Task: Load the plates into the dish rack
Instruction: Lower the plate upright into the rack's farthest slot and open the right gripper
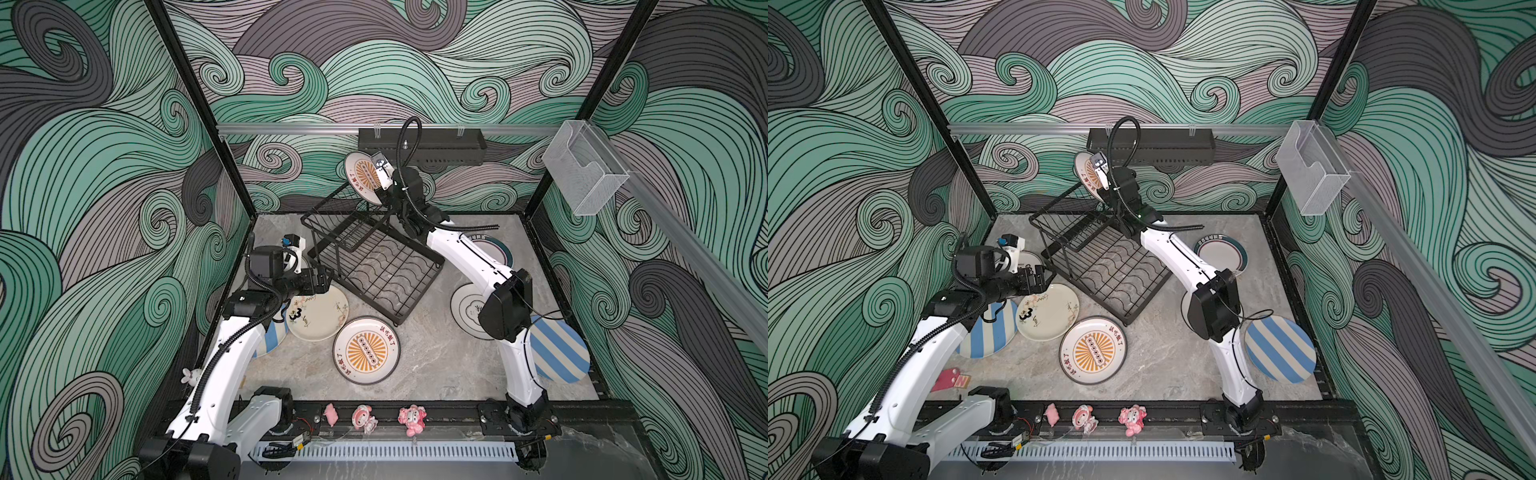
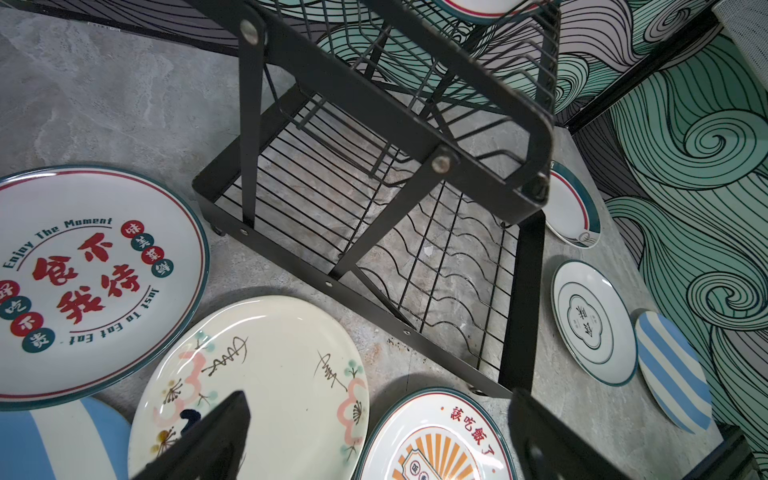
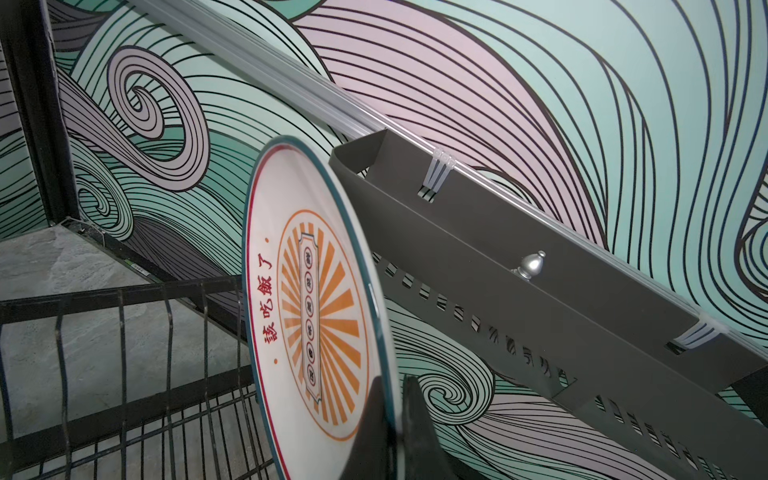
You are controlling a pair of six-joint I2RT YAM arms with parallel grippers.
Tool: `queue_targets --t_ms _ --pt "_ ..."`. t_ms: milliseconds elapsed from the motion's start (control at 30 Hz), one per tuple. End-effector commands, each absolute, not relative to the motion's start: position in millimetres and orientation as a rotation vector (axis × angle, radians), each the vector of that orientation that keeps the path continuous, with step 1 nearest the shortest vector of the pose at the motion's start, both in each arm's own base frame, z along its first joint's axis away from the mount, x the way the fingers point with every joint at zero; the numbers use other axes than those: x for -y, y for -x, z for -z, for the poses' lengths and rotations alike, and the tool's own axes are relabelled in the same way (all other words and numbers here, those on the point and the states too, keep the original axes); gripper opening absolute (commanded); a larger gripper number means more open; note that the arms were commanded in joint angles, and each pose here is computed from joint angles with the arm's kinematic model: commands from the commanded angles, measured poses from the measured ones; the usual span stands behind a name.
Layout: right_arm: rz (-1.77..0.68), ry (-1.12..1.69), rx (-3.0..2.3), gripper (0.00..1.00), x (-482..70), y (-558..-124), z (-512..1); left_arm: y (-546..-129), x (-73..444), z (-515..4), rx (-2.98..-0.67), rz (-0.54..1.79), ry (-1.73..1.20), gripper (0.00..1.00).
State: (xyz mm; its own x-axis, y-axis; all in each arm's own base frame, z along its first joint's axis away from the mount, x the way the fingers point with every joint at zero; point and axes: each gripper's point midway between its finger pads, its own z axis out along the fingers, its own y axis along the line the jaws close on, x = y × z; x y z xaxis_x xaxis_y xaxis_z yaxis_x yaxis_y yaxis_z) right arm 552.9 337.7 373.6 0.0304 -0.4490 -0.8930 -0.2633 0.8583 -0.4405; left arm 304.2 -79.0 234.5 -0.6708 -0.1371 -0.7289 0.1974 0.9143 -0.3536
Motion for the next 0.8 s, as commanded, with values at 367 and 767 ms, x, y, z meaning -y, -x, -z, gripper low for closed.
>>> queue_targets --t_ms 367,767 --pt "0.240 0.439 -1.540 0.09 -311 -568 -385 -303 79 -236 -2.243 0.523 -0.050 0.98" --pt "0.219 0.451 -1.545 0.44 -309 -561 -402 -303 78 -241 -2.228 0.513 -0.052 0.99"
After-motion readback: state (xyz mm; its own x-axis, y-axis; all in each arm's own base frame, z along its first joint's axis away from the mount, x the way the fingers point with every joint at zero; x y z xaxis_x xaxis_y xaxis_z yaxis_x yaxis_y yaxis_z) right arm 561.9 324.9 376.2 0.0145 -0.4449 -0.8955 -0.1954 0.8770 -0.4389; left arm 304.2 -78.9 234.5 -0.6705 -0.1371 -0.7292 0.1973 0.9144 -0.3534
